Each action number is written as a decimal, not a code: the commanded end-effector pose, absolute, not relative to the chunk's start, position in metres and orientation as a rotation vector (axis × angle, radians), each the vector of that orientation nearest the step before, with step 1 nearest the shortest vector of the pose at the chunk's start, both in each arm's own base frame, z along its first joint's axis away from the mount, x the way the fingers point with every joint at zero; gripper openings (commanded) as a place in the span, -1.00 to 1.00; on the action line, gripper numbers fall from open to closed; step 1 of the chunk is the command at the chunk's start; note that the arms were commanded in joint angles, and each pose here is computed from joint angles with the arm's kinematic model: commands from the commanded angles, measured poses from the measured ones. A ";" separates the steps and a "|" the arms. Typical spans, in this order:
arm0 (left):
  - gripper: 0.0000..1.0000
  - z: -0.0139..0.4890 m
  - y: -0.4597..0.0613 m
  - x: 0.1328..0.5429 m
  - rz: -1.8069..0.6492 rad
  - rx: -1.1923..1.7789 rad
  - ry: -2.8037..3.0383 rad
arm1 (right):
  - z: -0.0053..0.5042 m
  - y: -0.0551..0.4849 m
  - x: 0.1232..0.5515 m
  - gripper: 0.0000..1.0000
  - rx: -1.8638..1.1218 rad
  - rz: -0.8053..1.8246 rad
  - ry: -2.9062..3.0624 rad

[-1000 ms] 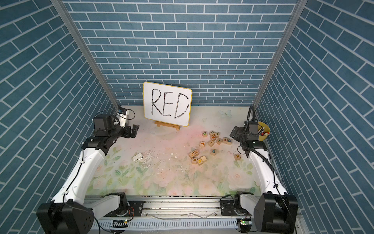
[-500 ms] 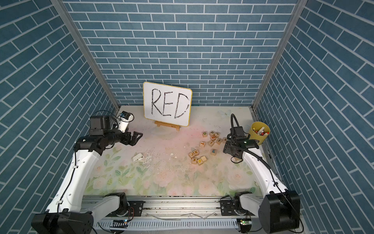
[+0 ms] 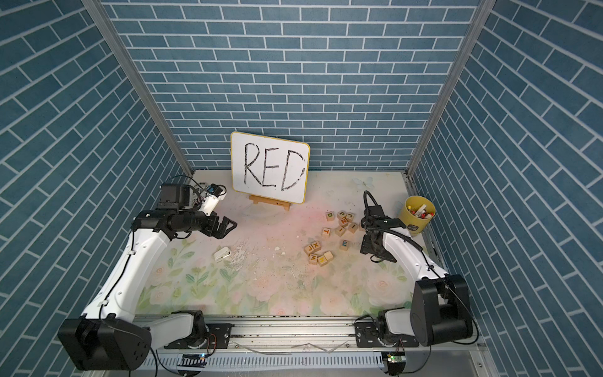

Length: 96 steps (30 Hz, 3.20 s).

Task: Assemble the uppercase word "red" with letter blocks
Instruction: Adjust the letter block at the center of the board, then pick up the letter block from the center of the board.

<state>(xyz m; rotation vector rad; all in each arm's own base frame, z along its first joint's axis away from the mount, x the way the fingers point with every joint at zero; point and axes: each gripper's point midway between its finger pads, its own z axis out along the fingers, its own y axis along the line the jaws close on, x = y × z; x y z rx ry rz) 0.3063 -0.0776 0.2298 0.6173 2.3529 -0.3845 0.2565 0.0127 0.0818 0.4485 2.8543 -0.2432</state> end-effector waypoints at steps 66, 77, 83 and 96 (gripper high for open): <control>0.99 0.221 -0.080 0.287 -0.311 0.708 2.350 | 0.071 0.012 0.270 0.52 0.400 -0.256 2.905; 0.98 0.219 -0.078 0.282 -0.294 0.726 2.356 | 0.031 0.027 0.272 0.33 0.390 -0.169 2.998; 0.99 0.219 -0.078 0.280 -0.289 0.732 2.354 | 0.024 0.031 0.270 0.20 0.393 -0.135 3.013; 0.98 0.222 -0.078 0.282 -0.283 0.734 2.356 | 0.015 0.033 0.264 -0.09 0.397 -0.122 3.027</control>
